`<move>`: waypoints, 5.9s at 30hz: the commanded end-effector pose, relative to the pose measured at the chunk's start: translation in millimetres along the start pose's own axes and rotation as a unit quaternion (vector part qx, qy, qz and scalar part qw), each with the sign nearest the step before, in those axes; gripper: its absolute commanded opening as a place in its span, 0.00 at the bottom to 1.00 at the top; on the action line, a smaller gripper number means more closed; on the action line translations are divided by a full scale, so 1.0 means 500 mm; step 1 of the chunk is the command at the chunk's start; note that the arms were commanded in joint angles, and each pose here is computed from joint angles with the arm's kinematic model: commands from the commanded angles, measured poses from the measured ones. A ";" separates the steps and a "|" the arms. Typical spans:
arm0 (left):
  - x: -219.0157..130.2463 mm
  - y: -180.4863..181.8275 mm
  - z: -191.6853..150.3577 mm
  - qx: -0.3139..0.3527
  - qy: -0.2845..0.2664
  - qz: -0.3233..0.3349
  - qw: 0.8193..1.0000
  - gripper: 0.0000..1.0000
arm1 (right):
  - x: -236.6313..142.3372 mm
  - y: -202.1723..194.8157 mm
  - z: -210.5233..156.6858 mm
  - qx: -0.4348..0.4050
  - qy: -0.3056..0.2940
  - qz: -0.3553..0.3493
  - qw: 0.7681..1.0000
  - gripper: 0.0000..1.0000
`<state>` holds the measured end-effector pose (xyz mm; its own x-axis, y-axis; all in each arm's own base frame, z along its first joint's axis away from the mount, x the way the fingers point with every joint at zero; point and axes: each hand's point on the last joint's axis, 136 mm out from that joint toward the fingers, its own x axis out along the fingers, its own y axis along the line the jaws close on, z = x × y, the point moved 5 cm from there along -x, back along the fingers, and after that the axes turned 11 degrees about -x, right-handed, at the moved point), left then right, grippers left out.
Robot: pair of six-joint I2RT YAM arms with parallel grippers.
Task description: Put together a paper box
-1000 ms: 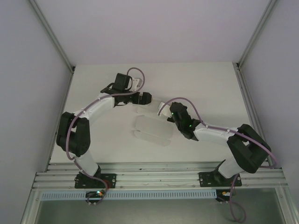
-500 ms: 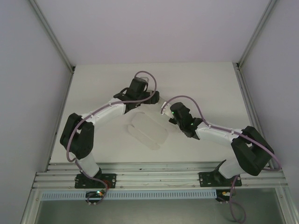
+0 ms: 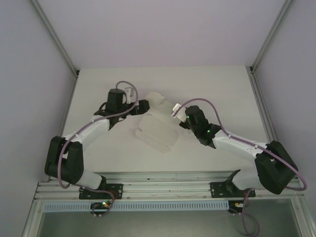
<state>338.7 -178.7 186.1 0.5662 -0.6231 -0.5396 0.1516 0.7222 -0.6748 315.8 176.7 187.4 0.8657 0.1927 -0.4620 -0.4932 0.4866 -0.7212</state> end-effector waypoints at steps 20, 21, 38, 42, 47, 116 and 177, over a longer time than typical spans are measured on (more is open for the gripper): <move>0.061 -0.003 0.011 0.038 0.042 -0.190 0.980 0.36 | -0.014 -0.010 0.021 0.039 -0.025 0.025 0.999 0.00; 0.060 -0.002 0.009 0.037 0.044 -0.190 0.980 0.29 | -0.012 -0.010 0.020 0.040 -0.022 0.025 0.999 0.00; 0.061 -0.031 -0.043 0.074 0.058 -0.191 0.977 0.14 | -0.017 -0.019 0.024 0.060 -0.026 0.025 0.998 0.00; 0.064 -0.047 -0.071 0.092 0.066 -0.186 0.976 0.14 | -0.021 -0.019 0.027 0.069 -0.033 0.025 0.997 0.00; 0.086 -0.058 -0.104 0.112 0.068 -0.141 0.981 0.13 | -0.023 -0.018 0.028 0.073 -0.037 0.029 0.996 0.00; 0.045 0.167 -0.008 -0.057 0.004 -0.010 0.998 0.75 | 0.075 0.113 0.045 -0.311 -0.078 -0.151 0.935 0.00; 0.052 0.061 -0.177 0.138 0.058 -0.108 0.983 0.49 | 0.056 0.142 0.026 -0.343 -0.042 -0.148 0.927 0.00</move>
<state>281.6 -195.0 90.5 0.3701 -0.7665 -0.5248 0.3920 0.6411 -0.6598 310.3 227.1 125.8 0.9559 0.2175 -0.1972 -0.1724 -0.1280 -0.9767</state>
